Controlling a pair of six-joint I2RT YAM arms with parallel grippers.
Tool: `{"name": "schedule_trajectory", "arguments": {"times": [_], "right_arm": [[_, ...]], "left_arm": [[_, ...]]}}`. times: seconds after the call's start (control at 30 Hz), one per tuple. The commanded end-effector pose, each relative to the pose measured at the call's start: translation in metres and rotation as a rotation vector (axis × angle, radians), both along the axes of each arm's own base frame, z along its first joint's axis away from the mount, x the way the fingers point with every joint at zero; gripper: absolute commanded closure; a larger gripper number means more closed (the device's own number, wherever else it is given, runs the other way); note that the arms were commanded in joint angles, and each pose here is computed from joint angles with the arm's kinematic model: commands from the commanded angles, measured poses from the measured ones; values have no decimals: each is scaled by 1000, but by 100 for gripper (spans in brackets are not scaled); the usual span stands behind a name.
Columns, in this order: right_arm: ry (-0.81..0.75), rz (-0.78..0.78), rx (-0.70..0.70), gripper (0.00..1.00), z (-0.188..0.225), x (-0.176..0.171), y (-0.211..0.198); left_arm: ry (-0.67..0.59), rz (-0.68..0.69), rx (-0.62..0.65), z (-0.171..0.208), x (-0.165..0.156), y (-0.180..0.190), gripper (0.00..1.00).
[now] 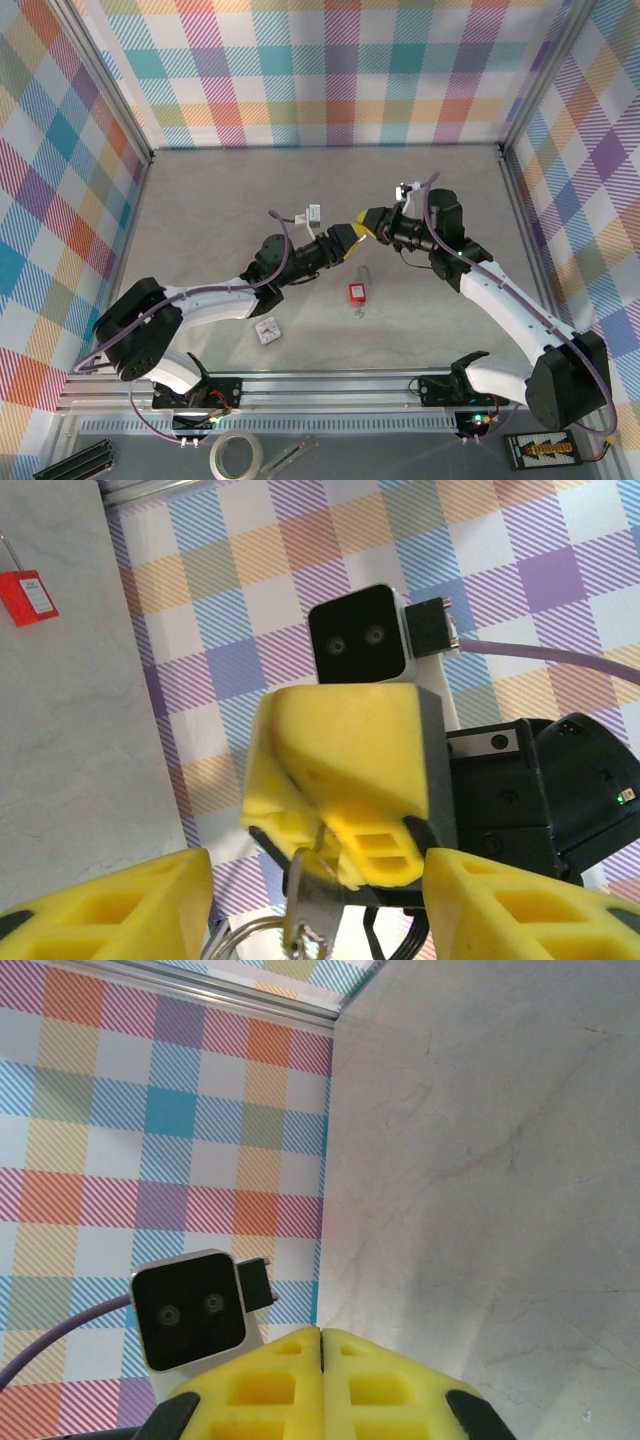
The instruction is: Unlock with the key
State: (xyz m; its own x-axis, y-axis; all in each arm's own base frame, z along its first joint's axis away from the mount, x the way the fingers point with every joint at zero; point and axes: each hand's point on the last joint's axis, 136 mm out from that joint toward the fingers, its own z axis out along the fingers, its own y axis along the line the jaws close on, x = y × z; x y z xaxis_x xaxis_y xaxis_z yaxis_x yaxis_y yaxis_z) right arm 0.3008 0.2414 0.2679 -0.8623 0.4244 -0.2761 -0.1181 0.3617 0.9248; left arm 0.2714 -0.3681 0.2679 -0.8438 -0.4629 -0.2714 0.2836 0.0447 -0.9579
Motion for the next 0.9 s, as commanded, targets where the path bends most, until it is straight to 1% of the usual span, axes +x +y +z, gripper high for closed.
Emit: {"name": "schedule_trajectory", "arguments": {"times": [0.0, 0.2, 0.37, 0.67, 0.87], "right_arm": [[-33, 6, 32, 100, 12, 0, 0], [-28, 10, 40, 100, 11, 0, 1], [-26, 10, 39, 100, 10, -1, 1], [-21, 10, 39, 100, 8, -1, 1], [-22, 7, 41, 100, 8, -1, 1]], "left_arm": [[-34, -27, -53, 11, -5, 0, 47], [-37, -27, -46, 10, -4, 0, 54], [-36, -33, -50, 11, -3, -2, 67], [-31, -37, -52, 10, -3, -3, 83], [-29, -37, -48, 9, -3, -3, 100]]}}
